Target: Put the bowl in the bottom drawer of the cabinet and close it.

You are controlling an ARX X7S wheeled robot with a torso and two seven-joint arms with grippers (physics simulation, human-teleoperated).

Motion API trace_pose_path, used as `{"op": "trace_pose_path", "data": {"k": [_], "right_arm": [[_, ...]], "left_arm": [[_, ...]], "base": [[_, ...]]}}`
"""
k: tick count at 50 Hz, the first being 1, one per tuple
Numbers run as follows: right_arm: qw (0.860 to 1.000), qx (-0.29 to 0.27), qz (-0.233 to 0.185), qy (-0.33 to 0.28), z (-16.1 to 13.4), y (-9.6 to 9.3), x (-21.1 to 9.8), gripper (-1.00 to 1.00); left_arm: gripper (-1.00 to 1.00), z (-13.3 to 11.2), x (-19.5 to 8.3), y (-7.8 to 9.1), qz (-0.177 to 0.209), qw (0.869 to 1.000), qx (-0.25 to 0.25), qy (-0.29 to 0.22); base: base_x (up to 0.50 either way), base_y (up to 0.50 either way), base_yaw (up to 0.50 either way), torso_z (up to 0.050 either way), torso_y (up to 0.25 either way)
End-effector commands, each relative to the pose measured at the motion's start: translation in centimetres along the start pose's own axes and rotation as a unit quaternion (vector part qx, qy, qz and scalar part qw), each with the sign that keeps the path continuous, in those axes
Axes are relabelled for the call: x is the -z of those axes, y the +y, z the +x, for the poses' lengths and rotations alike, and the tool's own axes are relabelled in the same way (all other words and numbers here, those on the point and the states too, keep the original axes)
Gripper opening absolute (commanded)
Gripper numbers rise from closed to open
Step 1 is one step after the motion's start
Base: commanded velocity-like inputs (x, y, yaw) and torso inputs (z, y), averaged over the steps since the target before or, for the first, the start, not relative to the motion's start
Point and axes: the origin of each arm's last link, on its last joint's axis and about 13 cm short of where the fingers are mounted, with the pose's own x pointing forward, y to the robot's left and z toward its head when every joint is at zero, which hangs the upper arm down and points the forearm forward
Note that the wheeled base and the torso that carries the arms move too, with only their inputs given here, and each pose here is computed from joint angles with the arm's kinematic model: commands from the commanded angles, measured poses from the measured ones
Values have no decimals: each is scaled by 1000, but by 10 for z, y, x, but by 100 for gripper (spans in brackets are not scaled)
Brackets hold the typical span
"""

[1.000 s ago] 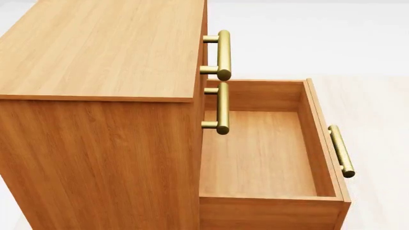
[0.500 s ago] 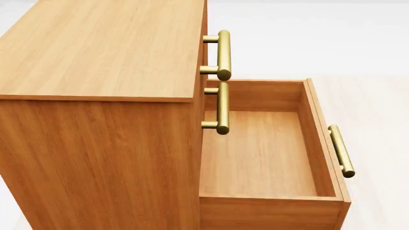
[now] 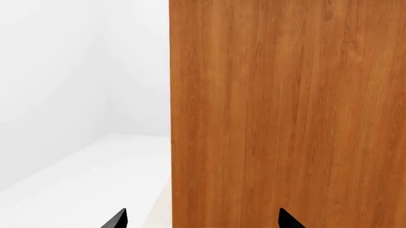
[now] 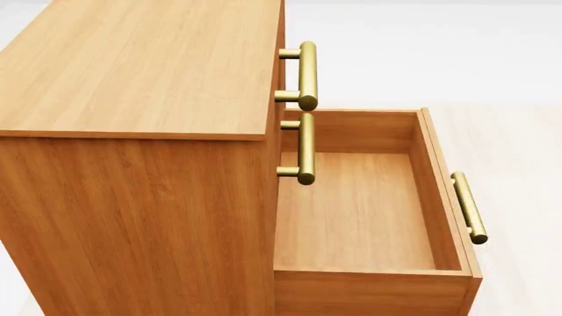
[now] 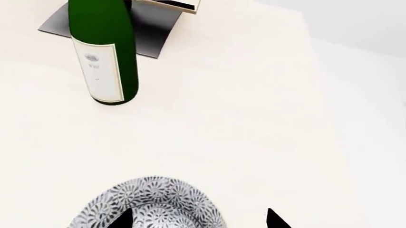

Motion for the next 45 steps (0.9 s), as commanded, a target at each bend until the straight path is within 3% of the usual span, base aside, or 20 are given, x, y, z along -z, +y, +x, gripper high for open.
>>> {"op": "trace_pose_path", "data": {"k": [1, 8, 27, 45], "right_arm": [[1000, 2, 2, 31, 3, 0, 3, 100], [999, 19, 3, 34, 6, -1, 3, 100], [997, -17, -12, 70, 6, 3, 11, 100], [997, 40, -27, 61, 15, -1, 16, 100]], "left_arm": [[100, 0, 0, 0, 1, 1000, 0, 0], [100, 0, 0, 0, 2, 1000, 1, 0], [100, 0, 0, 0, 2, 1000, -2, 1], [100, 0, 0, 0, 2, 1000, -4, 0]], "base": [[0, 0, 0, 0, 0], [0, 0, 0, 0, 0], [0, 0, 0, 0, 0], [0, 0, 0, 0, 0]]}}
